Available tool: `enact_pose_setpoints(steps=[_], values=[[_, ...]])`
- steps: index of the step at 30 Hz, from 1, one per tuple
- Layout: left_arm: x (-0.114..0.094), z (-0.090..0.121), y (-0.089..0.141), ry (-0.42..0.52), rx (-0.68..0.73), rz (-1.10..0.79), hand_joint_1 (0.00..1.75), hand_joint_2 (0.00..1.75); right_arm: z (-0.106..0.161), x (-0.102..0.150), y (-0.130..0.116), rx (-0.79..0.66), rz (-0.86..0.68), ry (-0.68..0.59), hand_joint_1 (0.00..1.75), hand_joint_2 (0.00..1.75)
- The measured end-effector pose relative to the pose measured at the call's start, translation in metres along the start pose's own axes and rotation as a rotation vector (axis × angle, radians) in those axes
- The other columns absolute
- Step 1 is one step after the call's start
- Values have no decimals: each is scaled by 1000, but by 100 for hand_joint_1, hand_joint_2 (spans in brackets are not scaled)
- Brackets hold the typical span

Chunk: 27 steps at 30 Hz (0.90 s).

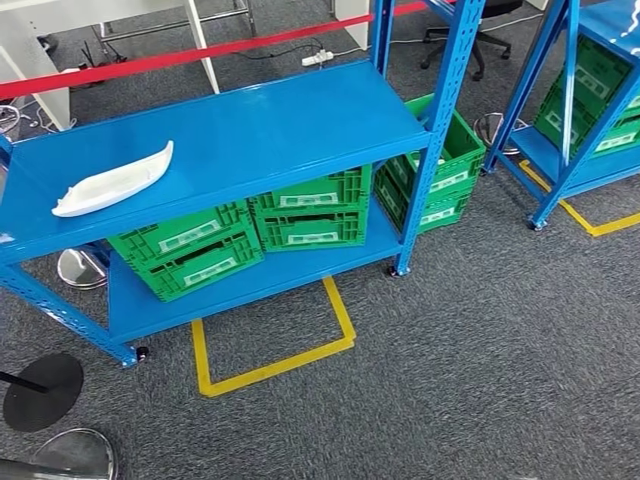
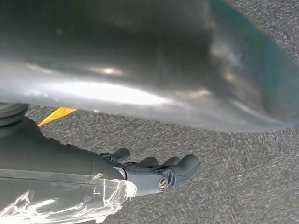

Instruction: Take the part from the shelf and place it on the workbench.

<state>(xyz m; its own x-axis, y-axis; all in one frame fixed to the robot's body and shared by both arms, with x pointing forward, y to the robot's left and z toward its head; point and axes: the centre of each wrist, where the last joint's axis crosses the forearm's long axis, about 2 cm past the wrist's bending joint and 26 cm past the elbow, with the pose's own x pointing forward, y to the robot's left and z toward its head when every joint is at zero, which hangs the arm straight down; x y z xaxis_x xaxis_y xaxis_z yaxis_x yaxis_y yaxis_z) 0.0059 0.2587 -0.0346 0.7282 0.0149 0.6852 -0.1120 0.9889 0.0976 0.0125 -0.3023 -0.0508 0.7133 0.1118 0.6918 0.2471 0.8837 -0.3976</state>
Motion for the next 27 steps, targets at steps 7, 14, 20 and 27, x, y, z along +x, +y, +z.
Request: enact_pose_setpoints(steps=[7,14,20,27], values=[[4,-3,-1,-16,-1,3,0,0,1,-2,0,18,17,-2,0,0],[1,-1,0,-14,1,2,0,0,-1,0,1,24,19,-7,0,0],[1,0,0,-13,-1,1,0,0,-3,-5,-4,75,65,-32,0,0],[0,1,0,-9,-2,-1,0,0,-8,-7,-9,54,54,-31,0,0]])
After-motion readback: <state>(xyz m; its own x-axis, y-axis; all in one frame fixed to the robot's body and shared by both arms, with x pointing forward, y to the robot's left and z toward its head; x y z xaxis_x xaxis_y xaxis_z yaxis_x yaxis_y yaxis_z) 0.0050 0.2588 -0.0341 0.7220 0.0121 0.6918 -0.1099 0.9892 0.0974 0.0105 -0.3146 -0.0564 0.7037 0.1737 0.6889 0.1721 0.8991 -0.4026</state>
